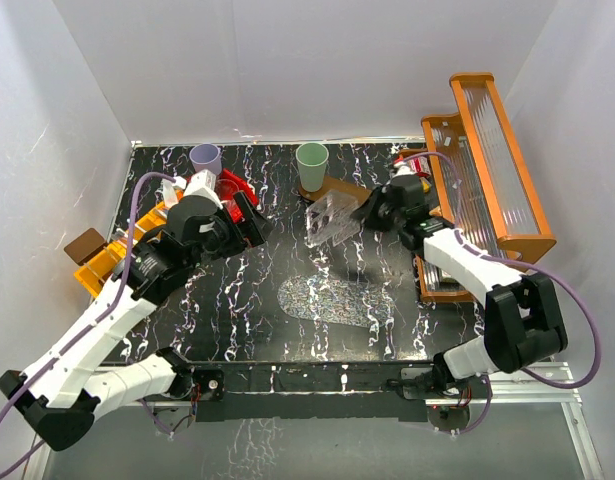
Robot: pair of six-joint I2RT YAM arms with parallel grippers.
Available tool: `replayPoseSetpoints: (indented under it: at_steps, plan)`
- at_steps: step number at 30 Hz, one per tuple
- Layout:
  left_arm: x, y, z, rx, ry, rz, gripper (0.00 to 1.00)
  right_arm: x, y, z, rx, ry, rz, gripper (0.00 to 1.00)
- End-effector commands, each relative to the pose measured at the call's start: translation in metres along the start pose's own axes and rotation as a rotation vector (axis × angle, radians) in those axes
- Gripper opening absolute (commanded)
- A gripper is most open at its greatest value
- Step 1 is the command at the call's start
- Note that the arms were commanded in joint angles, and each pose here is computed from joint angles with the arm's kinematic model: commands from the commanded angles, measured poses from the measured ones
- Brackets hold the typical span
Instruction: Prepare toiletry sets of a toothbrush and toothpaste on the tray
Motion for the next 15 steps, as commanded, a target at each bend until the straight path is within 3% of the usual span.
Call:
replayPoseSetpoints:
  at_steps: [1,7,15]
  plan:
    - [-0.004,-0.012,0.008,0.104,-0.031,0.118,0.96,-0.066,0.003,0.002,-0.106,-0.16,0.135,0.0]
    - [0.016,-0.011,0.022,0.123,0.052,0.144,0.96,-0.114,-0.02,0.035,-0.096,-0.257,0.222,0.0]
    - [0.027,-0.007,0.024,0.14,0.076,0.148,0.96,-0.127,-0.047,0.073,-0.044,-0.314,0.29,0.0]
Point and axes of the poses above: each gripper's point midway between its finger pads, its own z axis out along the fingers, its own y axis along the line the jaws close on, x = y × z, the point moved 2 cm from there along -z, back along the fingers, and after that the axes turned 7 degrees about z, right-handed, at the moved point
